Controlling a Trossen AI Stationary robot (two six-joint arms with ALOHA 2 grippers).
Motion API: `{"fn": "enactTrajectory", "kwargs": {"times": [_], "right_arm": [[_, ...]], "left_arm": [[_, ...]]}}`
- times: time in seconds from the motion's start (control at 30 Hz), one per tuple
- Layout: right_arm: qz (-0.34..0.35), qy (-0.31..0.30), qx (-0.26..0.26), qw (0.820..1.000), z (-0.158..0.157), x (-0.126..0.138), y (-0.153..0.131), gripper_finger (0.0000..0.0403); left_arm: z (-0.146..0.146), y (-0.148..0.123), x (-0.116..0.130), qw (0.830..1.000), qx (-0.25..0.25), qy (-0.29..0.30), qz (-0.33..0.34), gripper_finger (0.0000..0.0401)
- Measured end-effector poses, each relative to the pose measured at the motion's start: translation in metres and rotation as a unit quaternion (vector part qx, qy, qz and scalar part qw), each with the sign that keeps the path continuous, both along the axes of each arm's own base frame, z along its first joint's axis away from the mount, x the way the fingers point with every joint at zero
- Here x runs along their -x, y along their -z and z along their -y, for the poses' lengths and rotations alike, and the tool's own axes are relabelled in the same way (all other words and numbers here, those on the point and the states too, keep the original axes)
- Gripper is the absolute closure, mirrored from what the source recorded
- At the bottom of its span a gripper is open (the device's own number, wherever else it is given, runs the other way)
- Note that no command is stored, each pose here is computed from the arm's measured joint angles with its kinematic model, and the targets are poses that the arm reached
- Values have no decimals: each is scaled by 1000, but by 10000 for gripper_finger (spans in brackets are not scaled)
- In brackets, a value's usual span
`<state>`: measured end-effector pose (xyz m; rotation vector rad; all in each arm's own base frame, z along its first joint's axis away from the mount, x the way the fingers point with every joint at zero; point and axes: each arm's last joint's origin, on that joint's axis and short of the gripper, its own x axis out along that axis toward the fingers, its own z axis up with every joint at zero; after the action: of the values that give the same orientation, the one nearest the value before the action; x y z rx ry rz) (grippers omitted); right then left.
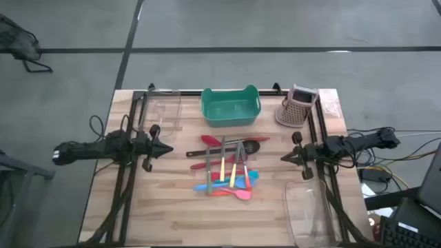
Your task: Pick & Place Kitchen Items
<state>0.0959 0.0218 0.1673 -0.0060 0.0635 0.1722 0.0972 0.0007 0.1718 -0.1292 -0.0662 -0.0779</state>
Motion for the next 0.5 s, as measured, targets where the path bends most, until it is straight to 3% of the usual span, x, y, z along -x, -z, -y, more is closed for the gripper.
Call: {"fn": "enactTrajectory", "kwargs": {"times": [0.5], "right_arm": [[1,0,5,1000,0,0,0,394]], "left_arm": [[0,0,0,1000,0,0,0,387]]}}
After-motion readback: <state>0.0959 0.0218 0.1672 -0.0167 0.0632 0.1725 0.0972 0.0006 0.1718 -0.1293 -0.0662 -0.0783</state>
